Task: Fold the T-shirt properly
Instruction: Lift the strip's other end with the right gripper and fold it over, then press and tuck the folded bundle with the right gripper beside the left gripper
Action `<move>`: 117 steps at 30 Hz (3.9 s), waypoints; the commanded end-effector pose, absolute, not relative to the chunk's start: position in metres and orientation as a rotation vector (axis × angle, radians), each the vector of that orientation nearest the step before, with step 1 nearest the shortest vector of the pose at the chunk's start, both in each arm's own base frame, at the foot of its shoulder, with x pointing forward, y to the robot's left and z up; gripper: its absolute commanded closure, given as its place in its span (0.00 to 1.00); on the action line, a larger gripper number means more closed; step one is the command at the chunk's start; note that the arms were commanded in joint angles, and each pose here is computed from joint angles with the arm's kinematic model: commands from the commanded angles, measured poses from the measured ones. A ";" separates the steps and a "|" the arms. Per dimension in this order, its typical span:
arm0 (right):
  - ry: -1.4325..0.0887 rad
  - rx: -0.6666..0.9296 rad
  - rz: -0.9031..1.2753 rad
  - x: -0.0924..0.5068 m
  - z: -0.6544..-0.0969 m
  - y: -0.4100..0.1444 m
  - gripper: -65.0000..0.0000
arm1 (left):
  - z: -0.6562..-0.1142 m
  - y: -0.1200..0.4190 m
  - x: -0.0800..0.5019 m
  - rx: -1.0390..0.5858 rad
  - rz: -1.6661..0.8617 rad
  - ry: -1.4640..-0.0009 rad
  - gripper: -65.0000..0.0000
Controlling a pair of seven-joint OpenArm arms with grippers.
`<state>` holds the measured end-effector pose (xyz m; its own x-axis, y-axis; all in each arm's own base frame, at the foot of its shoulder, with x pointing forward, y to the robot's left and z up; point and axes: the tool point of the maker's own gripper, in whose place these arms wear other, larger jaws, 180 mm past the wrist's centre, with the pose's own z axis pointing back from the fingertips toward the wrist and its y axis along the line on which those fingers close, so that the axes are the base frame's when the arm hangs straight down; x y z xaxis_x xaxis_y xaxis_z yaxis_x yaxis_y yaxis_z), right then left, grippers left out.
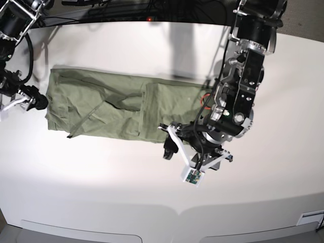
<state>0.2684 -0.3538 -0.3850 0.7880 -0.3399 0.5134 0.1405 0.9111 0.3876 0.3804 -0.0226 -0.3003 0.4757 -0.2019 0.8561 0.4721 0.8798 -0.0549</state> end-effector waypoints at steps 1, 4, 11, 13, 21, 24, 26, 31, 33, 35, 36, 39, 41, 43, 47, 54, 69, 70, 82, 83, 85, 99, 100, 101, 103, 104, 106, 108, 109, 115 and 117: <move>-0.647 0.329 -0.235 0.278 -0.372 -0.359 0.28 | -0.281 -0.026 0.388 -0.313 -0.418 -1.052 0.41; -0.595 0.359 -0.195 0.278 -0.387 -0.339 0.28 | -0.290 -0.025 0.383 -0.302 -0.423 -1.001 0.41; -0.547 0.452 -0.128 0.284 -0.412 -0.282 0.28 | -0.330 -0.024 0.350 -0.308 -0.449 -0.861 0.41; -0.545 0.480 -0.126 0.285 -0.415 -0.271 0.28 | -0.342 -0.028 0.336 -0.326 -0.487 -0.827 0.41; -0.540 0.506 -0.117 0.285 -0.413 -0.262 0.42 | -0.351 -0.034 0.321 -0.359 -0.497 -0.827 0.41; -0.563 0.495 -0.096 0.290 -0.405 -0.262 0.71 | -0.348 -0.035 0.324 -0.366 -0.494 -0.851 0.41; -0.591 0.485 -0.078 0.297 -0.396 -0.262 1.00 | -0.347 -0.035 0.324 -0.368 -0.492 -0.856 0.41; -0.650 0.463 -0.019 0.318 -0.367 -0.260 1.00 | -0.347 -0.030 0.329 -0.324 -0.502 -0.886 0.41; -0.656 0.457 0.010 0.325 -0.357 -0.257 1.00 | -0.346 -0.024 0.334 -0.284 -0.481 -0.915 0.41; -0.668 0.449 0.038 0.332 -0.346 -0.254 1.00 | -0.345 -0.021 0.337 -0.266 -0.462 -0.934 0.41; -0.681 0.446 0.050 0.335 -0.340 -0.254 1.00 | -0.345 -0.021 0.338 -0.268 -0.459 -0.940 0.41; -0.736 0.483 0.090 0.344 -0.316 -0.244 1.00 | -0.349 -0.019 0.343 -0.242 -0.469 -0.972 0.41; -0.773 0.515 0.122 0.346 -0.301 -0.236 1.00 | -0.364 -0.015 0.343 -0.213 -0.481 -0.946 0.41; -0.808 0.529 0.156 0.348 -0.286 -0.229 1.00 | -0.388 -0.012 0.338 -0.200 -0.485 -0.882 0.41; -0.858 0.555 0.218 0.346 -0.264 -0.216 1.00 | -0.433 -0.006 0.329 -0.188 -0.461 -0.784 0.41; -0.907 0.660 0.204 0.351 -0.261 -0.182 1.00 | -0.437 -0.011 0.327 -0.198 -0.457 -0.763 0.41; -0.936 0.852 0.259 0.370 -0.246 -0.092 1.00 | -0.356 -0.003 0.359 -0.127 -0.490 -0.911 0.41; -0.930 0.857 0.270 0.369 -0.246 -0.087 1.00 | -0.353 0.002 0.362 -0.100 -0.498 -0.915 0.41; -0.880 0.912 0.332 0.365 -0.252 -0.032 1.00 | -0.323 0.110 0.401 0.349 -0.489 -0.937 0.41; -0.881 0.925 0.330 0.365 -0.251 -0.027 1.00 | -0.321 0.121 0.402 0.384 -0.484 -0.934 0.41; -0.881 0.948 0.326 0.364 -0.249 -0.020 1.00 | -0.318 0.140 0.404 0.432 -0.486 -0.924 0.41; -0.816 1.028 0.342 0.344 -0.260 0.017 0.72 | -0.322 0.172 0.400 0.431 -0.461 -0.881 0.41; -0.803 1.032 0.351 0.340 -0.263 0.020 0.70 | -0.322 0.172 0.400 0.431 -0.462 -0.881 0.41; -0.791 1.035 0.358 0.337 -0.265 0.024 0.70 | -0.322 0.172 0.400 0.431 -0.462 -0.881 0.41; -0.773 1.066 0.377 0.329 -0.266 0.033 0.70 | -0.322 0.172 0.400 0.431 -0.461 -0.881 0.41; -0.767 1.091 0.387 0.324 -0.265 0.038 0.70 | -0.322 0.172 0.400 0.431 -0.462 -0.882 0.41; -0.752 1.145 0.416 0.315 -0.261 0.051 0.70 | -0.322 0.172 0.400 0.431 -0.462 -0.882 0.41; -0.733 1.197 0.452 0.304 -0.256 0.065 0.70 | -0.322 0.172 0.400 0.431 -0.462 -0.881 0.41; -0.719 1.213 0.472 0.299 -0.256 0.072 0.70 | -0.322 0.172 0.400 0.432 -0.462 -0.881 0.41; -0.675 1.233 0.566 0.285 -0.253 0.095 0.70 | -0.322 0.172 0.400 0.432 -0.462 -0.879 0.41; -0.699 1.224 0.567 0.291 -0.249 0.094 0.70 | -0.324 0.174 0.398 0.435 -0.457 -0.863 0.41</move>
